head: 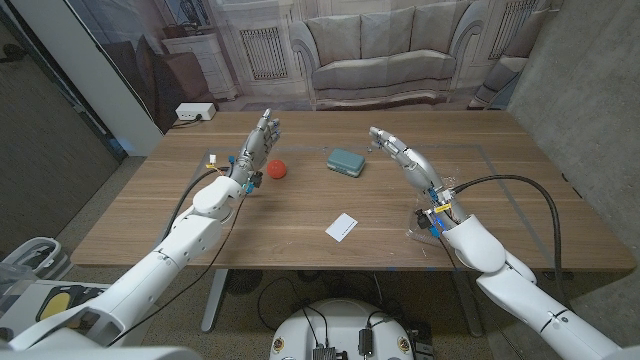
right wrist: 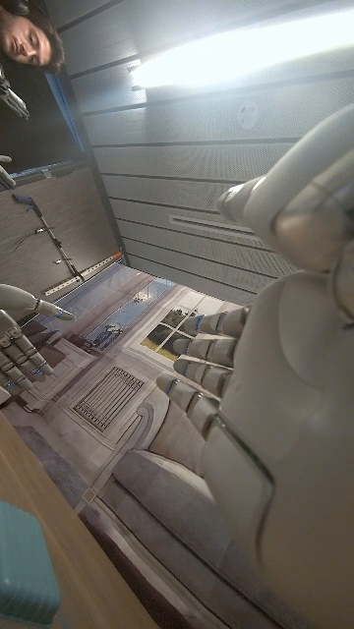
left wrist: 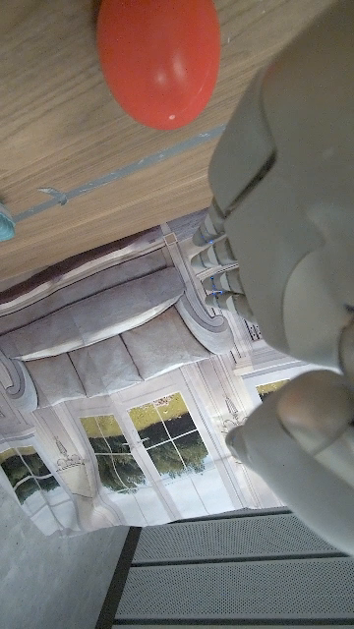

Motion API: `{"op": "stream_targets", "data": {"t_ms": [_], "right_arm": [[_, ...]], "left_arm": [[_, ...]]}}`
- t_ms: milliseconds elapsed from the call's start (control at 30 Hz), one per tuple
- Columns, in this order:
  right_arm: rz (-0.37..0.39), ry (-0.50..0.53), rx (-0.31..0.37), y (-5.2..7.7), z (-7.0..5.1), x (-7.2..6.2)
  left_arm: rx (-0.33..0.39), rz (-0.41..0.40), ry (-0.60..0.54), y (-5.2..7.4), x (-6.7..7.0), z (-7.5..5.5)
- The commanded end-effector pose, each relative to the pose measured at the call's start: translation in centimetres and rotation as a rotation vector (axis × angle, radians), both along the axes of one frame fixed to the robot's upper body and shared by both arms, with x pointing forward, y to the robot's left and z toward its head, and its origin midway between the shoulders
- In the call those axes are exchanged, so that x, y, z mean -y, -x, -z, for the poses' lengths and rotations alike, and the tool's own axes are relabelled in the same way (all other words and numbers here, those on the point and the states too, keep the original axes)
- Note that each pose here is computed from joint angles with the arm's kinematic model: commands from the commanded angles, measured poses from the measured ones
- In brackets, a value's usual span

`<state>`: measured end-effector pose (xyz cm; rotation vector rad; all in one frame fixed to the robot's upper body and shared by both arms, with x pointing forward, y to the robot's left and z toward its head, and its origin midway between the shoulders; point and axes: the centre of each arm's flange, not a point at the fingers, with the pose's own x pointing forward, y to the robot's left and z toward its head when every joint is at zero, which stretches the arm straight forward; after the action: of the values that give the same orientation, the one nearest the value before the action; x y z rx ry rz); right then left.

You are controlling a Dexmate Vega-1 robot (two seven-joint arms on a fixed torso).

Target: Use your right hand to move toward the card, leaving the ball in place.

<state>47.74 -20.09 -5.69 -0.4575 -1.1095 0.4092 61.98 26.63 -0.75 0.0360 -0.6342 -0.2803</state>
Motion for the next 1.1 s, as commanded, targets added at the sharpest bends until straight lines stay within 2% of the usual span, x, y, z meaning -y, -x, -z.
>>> {"op": "stream_targets", "data": {"t_ms": [33,300,600,1100], "right_arm": [[0.05,0.051,0.042,0.5,0.3,-0.5],[0.064,0.06,0.059,0.6,0.6,-0.9],[0.078,0.11,0.085,0.7,0.8,-2.0],[0.091,0.141,0.105,0.7,1.3,-3.5]], "left_arm": [[0.001,-0.004,-0.003,0.5,0.0,0.5],[0.008,0.0,0.006,0.7,0.1,0.9],[0.017,-0.017,0.003,1.5,-0.4,0.9],[0.031,-0.025,0.011,1.9,-0.8,0.8]]}}
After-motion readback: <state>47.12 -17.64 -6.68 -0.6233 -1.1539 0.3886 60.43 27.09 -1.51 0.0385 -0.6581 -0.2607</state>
